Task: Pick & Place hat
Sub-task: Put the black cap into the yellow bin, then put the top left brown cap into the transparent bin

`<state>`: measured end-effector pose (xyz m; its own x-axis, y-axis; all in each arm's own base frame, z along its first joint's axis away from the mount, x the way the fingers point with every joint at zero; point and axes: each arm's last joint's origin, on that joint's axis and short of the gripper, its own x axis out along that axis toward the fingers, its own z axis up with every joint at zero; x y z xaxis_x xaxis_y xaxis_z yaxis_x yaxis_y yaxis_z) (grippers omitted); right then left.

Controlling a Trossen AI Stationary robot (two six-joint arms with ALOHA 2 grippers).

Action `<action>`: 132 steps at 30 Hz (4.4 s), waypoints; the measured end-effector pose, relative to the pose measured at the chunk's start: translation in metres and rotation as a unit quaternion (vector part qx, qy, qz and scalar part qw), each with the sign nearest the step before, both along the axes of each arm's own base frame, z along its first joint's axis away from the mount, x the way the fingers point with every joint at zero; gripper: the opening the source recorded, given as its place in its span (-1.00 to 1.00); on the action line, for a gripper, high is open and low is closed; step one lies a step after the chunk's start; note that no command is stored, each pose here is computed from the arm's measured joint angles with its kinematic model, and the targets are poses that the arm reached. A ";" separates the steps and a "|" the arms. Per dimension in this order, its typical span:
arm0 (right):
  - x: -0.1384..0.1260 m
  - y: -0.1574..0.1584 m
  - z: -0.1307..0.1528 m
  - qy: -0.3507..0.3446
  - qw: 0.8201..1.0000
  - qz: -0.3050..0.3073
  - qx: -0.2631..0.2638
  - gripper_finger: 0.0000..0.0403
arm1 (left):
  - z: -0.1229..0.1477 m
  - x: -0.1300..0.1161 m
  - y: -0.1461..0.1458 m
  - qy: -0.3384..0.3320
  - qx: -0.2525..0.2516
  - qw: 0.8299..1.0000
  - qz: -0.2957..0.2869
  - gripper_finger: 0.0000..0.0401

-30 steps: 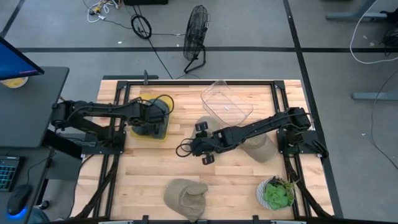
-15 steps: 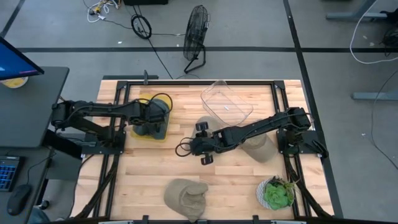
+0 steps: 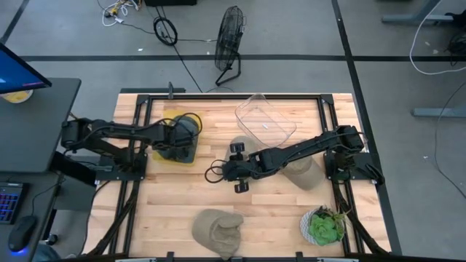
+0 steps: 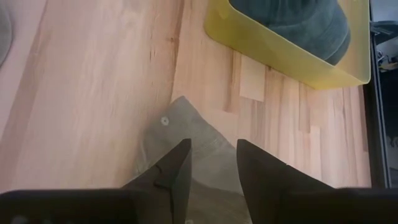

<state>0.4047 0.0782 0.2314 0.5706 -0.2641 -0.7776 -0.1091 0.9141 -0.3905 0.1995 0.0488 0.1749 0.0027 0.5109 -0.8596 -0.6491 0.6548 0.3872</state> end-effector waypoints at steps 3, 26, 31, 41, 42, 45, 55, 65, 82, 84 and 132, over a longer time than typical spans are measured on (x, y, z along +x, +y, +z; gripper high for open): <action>0.000 0.000 0.000 0.000 1.000 0.000 0.000 -0.35 | -0.010 -0.006 0.001 -0.002 -0.004 1.000 0.018 -0.91; 0.000 0.000 0.000 0.000 1.000 0.001 -0.001 -0.34 | 0.067 0.015 -0.002 0.001 -0.023 1.000 0.015 -0.18; 0.000 0.000 0.000 -0.001 1.000 -0.004 0.003 -0.23 | 0.089 0.018 -0.010 0.012 -0.019 0.999 -0.028 -0.03; 0.000 0.000 0.000 -0.003 1.000 -0.011 0.008 -0.10 | 0.105 0.036 -0.044 -0.034 -0.011 0.986 -0.162 -0.08; -0.001 0.000 0.000 -0.002 1.000 -0.015 0.010 -0.10 | 0.105 0.037 -0.049 -0.037 -0.009 0.983 -0.182 -0.09; -0.003 0.000 -0.002 0.009 0.999 -0.031 0.018 -0.12 | 0.103 0.043 -0.063 -0.056 -0.009 0.971 -0.230 -0.11; -0.013 0.002 -0.012 0.060 0.994 -0.046 0.083 -0.19 | 0.070 0.044 -0.097 -0.107 -0.019 0.953 -0.282 -0.11; -0.019 -0.005 -0.047 0.054 0.994 -0.044 0.081 -0.18 | 0.031 0.039 -0.119 -0.179 -0.034 0.938 -0.296 -0.11; -0.009 -0.047 -0.053 0.020 0.999 -0.028 -0.020 -0.18 | 0.034 0.044 -0.121 -0.213 -0.037 0.933 -0.288 -0.11; -0.010 -0.053 -0.054 0.029 0.999 -0.034 -0.019 -0.18 | 0.034 0.044 -0.121 -0.213 -0.037 0.933 -0.288 -0.11; -0.047 -0.029 0.058 -0.018 0.992 0.051 -0.115 -0.97 | 0.037 0.049 -0.120 -0.235 -0.029 0.924 -0.301 -0.11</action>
<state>0.3579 0.0495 0.2889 0.6305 -0.3713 -0.6816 -0.1789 0.7850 -0.5931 0.2490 -0.0710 0.2121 0.6506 0.2492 -0.7174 -0.2490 0.9624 0.1084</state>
